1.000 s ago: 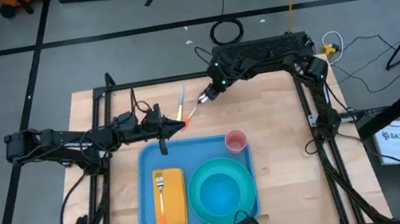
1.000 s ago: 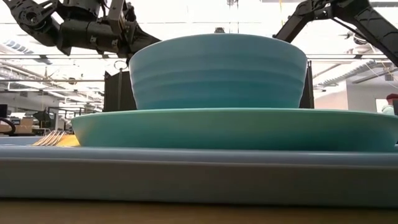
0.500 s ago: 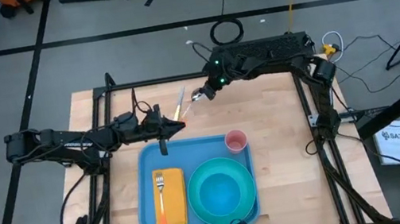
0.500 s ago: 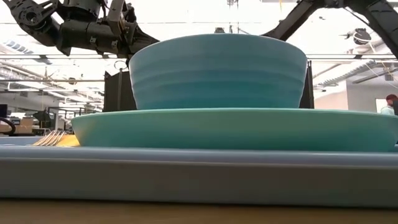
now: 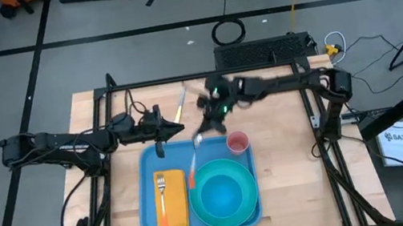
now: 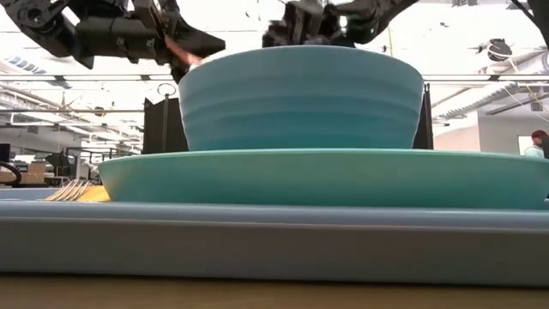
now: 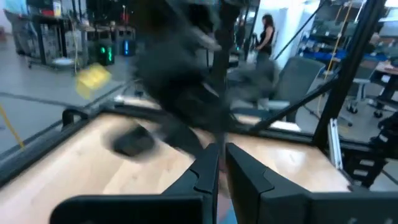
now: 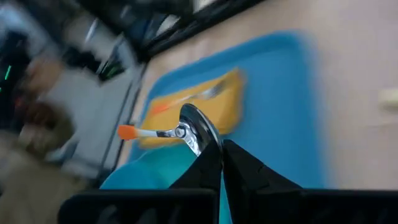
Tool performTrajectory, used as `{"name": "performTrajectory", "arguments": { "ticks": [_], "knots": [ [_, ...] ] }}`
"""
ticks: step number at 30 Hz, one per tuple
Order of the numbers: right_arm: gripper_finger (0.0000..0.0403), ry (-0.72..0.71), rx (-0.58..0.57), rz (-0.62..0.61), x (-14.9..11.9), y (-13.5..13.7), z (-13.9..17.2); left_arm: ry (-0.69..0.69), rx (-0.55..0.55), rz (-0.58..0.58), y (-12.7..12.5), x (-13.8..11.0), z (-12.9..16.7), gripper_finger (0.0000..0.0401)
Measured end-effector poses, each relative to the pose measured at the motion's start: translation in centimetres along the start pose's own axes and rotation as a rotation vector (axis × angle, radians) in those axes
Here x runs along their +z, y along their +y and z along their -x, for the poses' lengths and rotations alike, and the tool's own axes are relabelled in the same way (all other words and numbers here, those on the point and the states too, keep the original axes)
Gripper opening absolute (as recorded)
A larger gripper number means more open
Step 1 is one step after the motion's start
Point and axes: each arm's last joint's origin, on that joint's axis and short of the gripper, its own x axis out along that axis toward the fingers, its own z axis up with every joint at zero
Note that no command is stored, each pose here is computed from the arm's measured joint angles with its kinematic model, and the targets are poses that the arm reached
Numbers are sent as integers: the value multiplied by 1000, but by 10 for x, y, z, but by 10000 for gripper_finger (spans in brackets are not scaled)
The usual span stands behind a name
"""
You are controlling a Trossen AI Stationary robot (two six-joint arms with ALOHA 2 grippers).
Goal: Set up tray
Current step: Put the orange spoon on the yellow napkin to the right of the orange fork
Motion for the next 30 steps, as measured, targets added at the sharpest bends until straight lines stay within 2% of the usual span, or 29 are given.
{"name": "performTrajectory", "arguments": {
  "ticks": [3,7,13,18,23,30],
  "knots": [
    [0,46,49,59,-11,23,-30,-9,8,-4,-2,7,8,33],
    [0,69,22,125,-25,43,-62,-4,37,-12,-4,12,17,33],
    [0,31,-1,253,-21,65,-92,-19,43,-3,-5,17,24,33],
    [0,12,3,293,-9,66,-111,-19,68,10,-5,17,24,33],
    [0,80,-17,278,-8,52,-134,-11,68,11,-5,16,24,33],
    [0,101,-18,295,-8,34,-168,5,60,6,-6,15,24,33]
  ]
}}
